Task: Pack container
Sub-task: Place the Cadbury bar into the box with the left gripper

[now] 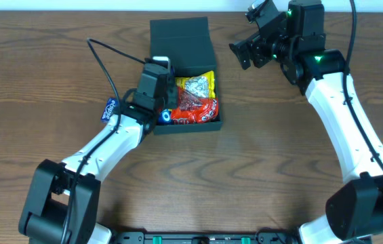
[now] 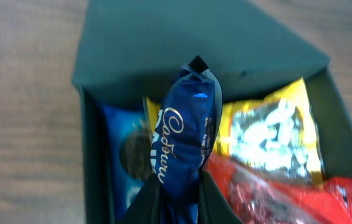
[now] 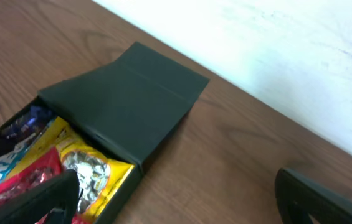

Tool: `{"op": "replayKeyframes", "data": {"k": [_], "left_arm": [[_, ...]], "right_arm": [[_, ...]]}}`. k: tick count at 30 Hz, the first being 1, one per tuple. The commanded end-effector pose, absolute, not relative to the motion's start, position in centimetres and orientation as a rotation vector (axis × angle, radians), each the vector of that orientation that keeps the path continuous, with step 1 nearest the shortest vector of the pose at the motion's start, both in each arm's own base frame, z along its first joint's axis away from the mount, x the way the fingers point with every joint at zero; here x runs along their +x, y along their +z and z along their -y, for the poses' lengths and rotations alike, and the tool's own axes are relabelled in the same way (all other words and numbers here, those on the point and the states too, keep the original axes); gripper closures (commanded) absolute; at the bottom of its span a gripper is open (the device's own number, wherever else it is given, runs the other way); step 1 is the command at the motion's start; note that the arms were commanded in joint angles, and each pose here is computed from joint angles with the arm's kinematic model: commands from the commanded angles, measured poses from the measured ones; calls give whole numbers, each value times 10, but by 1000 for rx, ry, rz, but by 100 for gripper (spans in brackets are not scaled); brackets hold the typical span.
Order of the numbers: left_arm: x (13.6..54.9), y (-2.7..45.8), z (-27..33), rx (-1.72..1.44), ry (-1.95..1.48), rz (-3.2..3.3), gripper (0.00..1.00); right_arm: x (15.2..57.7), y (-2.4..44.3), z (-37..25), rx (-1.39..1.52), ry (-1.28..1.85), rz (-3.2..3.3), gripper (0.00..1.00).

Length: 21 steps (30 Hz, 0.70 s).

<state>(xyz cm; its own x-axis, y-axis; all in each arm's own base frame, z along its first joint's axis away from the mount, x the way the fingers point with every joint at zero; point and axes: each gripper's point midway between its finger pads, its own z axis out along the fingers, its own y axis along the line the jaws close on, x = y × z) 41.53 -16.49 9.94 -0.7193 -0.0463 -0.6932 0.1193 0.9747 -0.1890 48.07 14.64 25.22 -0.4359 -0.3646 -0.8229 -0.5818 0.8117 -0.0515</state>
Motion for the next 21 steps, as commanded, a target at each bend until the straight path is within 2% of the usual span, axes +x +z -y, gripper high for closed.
{"op": "replayKeyframes", "data": {"k": [1,11,12,14,21], "left_arm": [[411,102,165,-22,-273,-2365,94],[398,95,175,-11,-275,-2409,94],[399,96,175,-12,-278,-2403,91],[402,99,176,-14,-283,-2386,62],[414,130,160,-9,-169,-2269,56]], "right_arm": [[481,253,-143,-676,304,-2084,1],[480,252,-143,-676,305,-2088,1],[480,252,-143,-676,305,-2088,1],[480,252,-143,-676,305,-2088,1],[480,252,-143,-677,305,-2088,1]]}}
